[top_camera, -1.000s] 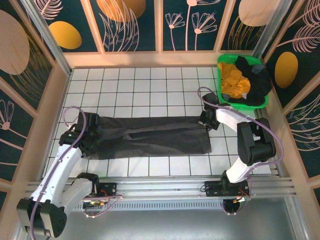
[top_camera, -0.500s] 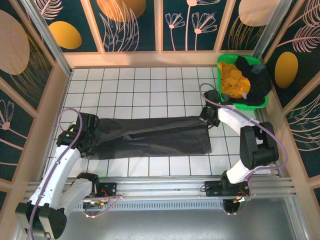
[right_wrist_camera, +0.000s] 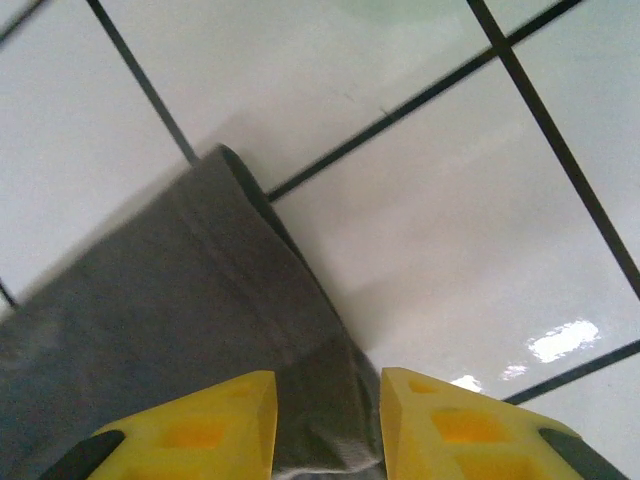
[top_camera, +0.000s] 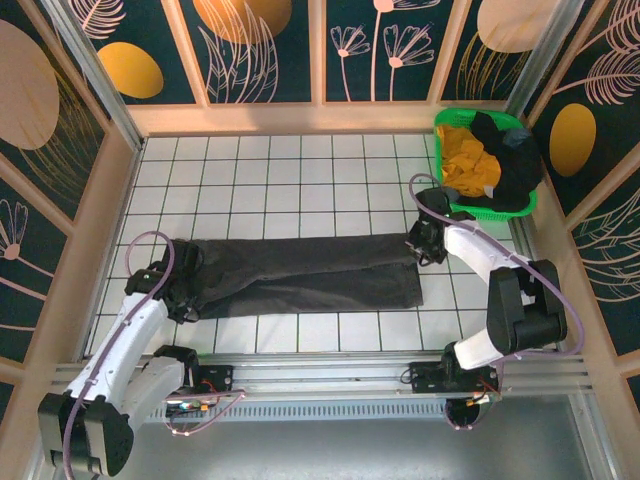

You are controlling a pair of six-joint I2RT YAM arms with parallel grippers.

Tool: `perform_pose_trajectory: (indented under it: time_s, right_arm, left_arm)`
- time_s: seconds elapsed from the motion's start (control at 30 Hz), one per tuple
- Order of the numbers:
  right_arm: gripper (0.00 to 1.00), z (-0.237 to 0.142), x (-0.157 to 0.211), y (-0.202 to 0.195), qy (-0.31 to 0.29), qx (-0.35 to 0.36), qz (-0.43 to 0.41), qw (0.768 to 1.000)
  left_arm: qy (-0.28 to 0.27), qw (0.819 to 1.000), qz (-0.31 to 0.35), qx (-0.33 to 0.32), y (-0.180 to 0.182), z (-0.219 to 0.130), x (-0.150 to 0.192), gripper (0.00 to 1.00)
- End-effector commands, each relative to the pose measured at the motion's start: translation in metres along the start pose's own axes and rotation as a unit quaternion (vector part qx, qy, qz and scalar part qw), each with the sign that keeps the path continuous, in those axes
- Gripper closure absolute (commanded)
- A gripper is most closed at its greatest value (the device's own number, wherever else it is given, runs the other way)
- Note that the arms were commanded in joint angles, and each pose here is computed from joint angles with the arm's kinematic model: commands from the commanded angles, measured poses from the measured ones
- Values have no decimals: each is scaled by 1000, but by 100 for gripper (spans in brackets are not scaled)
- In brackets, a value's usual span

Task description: Fold and stack the t-shirts

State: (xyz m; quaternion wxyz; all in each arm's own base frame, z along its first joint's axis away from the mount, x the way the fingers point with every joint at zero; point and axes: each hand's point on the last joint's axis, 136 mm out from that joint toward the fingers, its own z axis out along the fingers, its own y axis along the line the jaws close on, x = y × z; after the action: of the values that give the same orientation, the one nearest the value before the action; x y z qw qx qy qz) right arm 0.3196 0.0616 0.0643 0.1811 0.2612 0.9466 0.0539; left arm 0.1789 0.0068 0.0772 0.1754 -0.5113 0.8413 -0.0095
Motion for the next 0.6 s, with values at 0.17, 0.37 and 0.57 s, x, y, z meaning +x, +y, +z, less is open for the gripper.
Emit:
perform_pose_trajectory:
  time_s: [0.17,0.37,0.57]
  right_arm:
    - [86,0,-4,36,16,-52,20,998]
    - [95,24,27,29,70,-52,30,996]
    - [94,47,31,21,86,-33,30,995]
  left_arm:
    - [-17,998,1,53,-42,-15,-16,64]
    - [-44,994,16,100,-98,-29,-42,58]
    - [6,994,33,100,-147,27,-45,63]
